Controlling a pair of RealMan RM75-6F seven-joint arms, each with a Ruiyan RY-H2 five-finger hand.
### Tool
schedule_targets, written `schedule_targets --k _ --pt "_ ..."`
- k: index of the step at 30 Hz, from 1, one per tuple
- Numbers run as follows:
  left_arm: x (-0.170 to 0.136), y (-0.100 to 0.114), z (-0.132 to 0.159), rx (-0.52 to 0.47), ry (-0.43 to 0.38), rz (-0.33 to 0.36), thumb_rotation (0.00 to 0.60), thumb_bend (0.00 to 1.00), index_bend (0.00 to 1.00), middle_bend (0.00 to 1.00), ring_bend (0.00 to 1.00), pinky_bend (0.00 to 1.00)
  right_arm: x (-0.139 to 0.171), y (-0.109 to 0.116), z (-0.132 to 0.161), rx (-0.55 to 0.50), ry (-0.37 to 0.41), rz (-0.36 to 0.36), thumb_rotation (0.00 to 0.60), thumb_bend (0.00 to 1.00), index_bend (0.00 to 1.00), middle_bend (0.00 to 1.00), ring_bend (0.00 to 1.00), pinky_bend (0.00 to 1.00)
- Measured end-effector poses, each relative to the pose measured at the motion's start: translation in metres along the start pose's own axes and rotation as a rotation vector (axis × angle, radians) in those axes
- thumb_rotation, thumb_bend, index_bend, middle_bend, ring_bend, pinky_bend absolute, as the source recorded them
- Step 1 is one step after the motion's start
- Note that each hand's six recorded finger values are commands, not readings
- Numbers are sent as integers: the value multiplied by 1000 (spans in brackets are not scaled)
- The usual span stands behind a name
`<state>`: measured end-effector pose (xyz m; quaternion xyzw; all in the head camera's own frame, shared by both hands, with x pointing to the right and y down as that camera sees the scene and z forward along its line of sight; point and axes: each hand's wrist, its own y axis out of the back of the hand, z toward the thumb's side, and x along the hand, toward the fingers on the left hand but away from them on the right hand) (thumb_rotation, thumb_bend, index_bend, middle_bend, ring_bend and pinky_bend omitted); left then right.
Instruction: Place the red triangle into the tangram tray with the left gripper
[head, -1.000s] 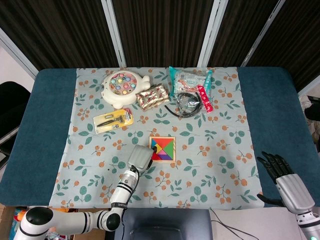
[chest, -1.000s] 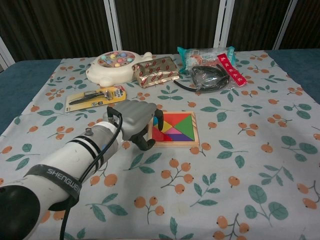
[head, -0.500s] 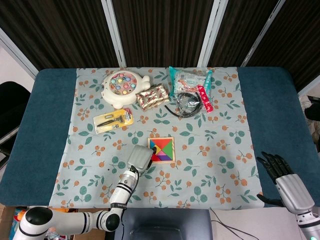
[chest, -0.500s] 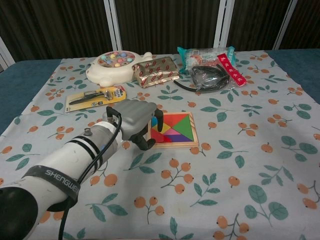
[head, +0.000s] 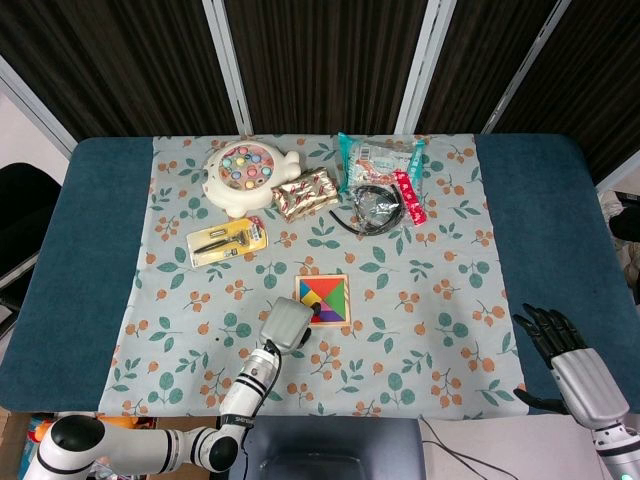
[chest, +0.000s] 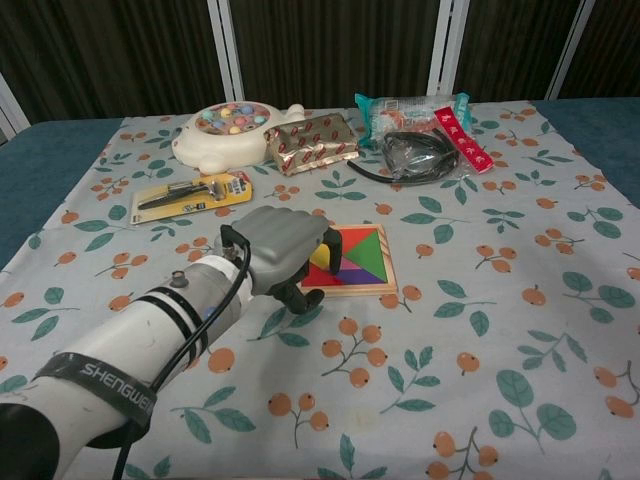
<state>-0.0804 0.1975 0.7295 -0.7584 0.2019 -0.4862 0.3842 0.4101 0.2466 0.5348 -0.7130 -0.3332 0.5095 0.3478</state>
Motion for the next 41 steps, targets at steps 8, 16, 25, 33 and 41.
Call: schedule_targets --k 8,16,25,33,41 --pt "0 -1 1 -2 -1 5 600 382 397 1000 1000 1000 1 2 -1 -7 1 -6 600 155 0 0 0 0" --pt "-8 8 4 -16 -30 34 600 374 354 1000 1000 1000 3 3 -2 -2 2 -12 600 155 0 0 0 0" --pt "-79 29 -48 10 -81 141 600 374 99 270 212 320 5 2 -1 18 -8 -21 600 155 0 0 0 0" --pt "-193 35 -147 -43 21 293 600 375 51 23 0 71 1 -9 6 73 -15 -8 600 156 0 0 0 0" --pt "-269 13 -215 -55 105 231 600 374 0 0 0 51 -9 -20 8 101 -76 7 600 155 0 0 0 0"
